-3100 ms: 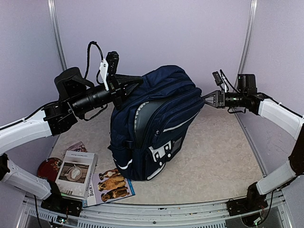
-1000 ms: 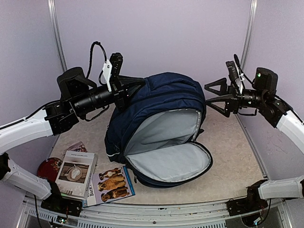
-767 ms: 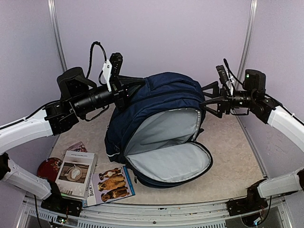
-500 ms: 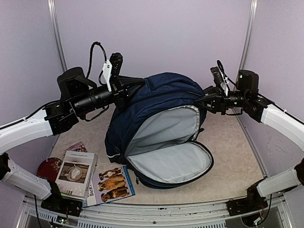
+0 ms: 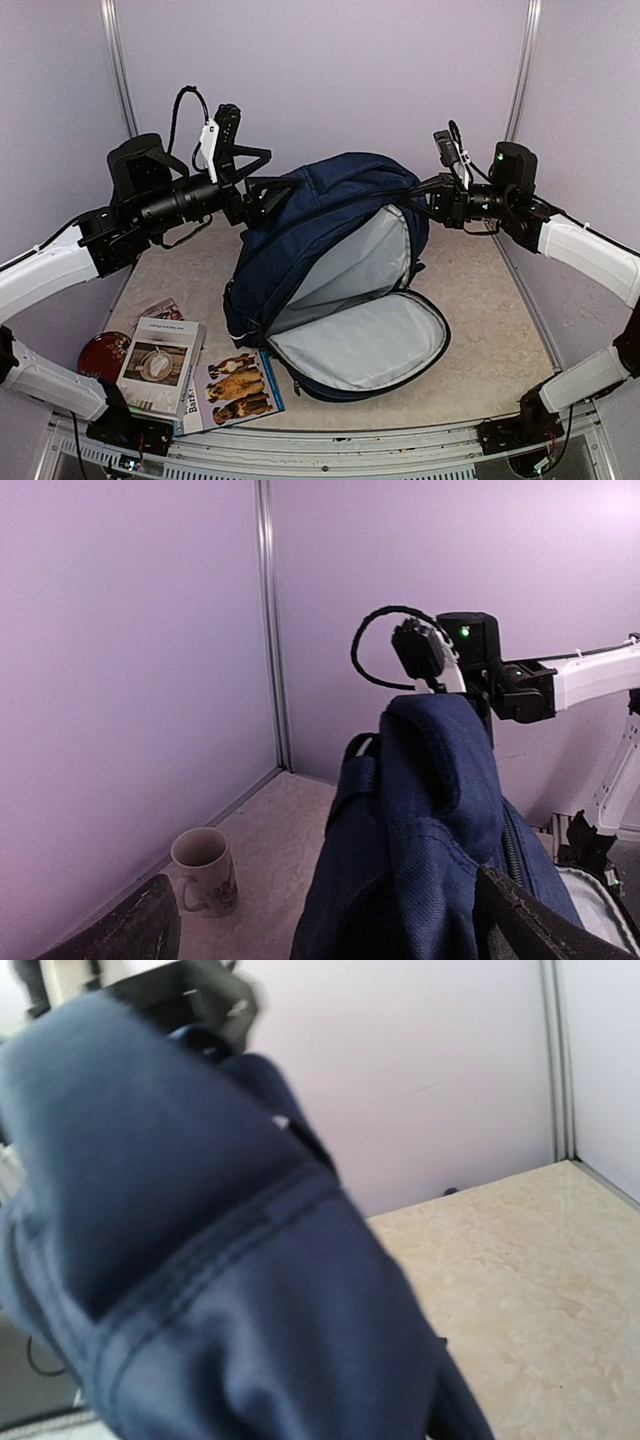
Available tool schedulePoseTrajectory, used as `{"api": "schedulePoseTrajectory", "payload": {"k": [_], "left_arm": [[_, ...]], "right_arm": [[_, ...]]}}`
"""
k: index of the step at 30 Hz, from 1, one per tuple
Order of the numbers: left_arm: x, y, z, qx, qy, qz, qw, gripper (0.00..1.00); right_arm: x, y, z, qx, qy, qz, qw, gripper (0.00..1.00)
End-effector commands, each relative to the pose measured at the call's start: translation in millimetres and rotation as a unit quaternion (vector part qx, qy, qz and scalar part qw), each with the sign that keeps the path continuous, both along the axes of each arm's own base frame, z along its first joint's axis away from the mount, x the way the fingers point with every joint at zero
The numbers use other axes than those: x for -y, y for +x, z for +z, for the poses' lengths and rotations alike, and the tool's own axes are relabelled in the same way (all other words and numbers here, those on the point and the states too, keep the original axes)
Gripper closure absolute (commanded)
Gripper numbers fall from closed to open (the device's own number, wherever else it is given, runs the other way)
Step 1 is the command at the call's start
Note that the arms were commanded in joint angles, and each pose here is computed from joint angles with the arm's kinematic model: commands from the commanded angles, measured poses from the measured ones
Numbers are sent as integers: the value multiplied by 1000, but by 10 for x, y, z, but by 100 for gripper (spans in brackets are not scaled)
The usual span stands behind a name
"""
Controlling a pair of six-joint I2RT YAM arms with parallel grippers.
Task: Pack the student bag
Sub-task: Pass from the left arm to the right, then pass from the right arm to the left
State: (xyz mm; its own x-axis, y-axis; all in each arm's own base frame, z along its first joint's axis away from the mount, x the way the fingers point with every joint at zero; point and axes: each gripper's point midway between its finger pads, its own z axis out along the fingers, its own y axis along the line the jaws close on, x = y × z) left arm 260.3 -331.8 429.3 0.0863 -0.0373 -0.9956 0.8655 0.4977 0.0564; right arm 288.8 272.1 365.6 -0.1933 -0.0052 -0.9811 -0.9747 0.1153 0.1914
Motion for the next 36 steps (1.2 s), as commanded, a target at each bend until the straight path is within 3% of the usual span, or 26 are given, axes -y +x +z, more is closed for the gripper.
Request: {"api": "schedulePoseTrajectory", "payload": {"k": [1,8,10,13,19,24,28,32,33,36], "left_arm": [[4,-382,47,-8,42,-68,997,1],[25,-811,122,16,62,-102,993,1],[111,-652,-89,10,111,-24,993,1],[192,-530,-416,29,192,69,979,1],[80,-134,-627,23,225,194,955,1],[32,-33,-682,18,213,221,952,2],[50,-130,-606,0,150,146,978,27],[-2,-196,-596,-20,109,99,989,47],[-9,-198,-600,-22,107,95,989,55],[-15,-204,-564,-21,102,93,990,91]], "right_arm": [[-1,163,426,18,37,-37,998,100],[-45,343,465,2,33,-54,998,100],[-63,403,479,-7,32,-60,998,100],[-85,445,462,-11,35,-68,997,100],[-125,395,441,-13,37,-53,998,100],[-143,286,464,-7,33,-23,999,100],[-142,262,448,2,27,-17,999,100],[-171,215,480,4,27,7,1000,100],[-173,205,490,5,27,11,1000,100],[-172,203,517,10,26,12,1000,100]]}}
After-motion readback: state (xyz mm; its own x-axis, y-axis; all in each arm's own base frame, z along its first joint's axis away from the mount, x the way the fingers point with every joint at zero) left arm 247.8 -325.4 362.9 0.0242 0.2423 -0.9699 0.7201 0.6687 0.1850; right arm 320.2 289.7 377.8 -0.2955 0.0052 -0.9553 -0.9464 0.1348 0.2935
